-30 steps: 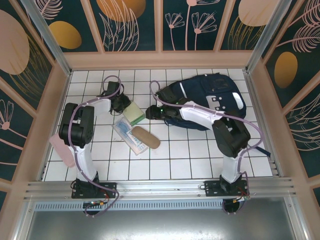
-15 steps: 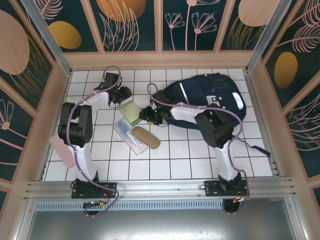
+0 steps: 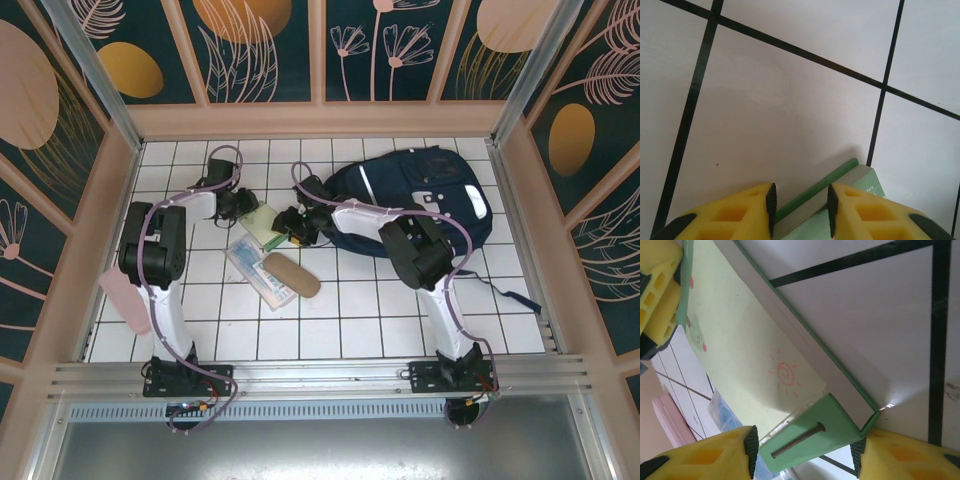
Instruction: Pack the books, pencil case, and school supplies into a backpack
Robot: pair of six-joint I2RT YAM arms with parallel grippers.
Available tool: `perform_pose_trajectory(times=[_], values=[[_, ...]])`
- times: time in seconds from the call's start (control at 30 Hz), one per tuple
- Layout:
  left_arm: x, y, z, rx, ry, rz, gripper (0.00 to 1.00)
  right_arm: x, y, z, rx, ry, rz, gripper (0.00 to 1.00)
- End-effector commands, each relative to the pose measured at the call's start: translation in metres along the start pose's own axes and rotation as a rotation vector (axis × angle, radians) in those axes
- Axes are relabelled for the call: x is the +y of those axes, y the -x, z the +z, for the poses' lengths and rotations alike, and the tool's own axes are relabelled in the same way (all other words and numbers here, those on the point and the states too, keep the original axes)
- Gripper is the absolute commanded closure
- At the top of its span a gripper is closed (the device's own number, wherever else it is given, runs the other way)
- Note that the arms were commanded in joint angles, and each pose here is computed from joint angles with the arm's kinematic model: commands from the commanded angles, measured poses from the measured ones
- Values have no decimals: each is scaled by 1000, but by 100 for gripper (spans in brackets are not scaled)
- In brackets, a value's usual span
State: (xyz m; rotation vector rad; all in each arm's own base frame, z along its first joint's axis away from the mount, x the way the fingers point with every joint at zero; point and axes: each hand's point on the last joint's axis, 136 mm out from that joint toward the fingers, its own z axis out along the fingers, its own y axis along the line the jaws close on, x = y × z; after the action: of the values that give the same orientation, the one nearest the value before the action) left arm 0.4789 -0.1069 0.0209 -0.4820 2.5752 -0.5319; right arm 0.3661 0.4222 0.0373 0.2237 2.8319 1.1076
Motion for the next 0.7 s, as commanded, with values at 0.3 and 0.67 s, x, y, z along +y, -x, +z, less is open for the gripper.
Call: perform_pose_trajectory(times=[0.3,0.67], values=[[4,-88,-18,207,-113,-220,67,1,47,-2,-127,48,45,46],[6,-86,-16,206,-94,-205,66,58,36,-38,-118,356,-90,78]])
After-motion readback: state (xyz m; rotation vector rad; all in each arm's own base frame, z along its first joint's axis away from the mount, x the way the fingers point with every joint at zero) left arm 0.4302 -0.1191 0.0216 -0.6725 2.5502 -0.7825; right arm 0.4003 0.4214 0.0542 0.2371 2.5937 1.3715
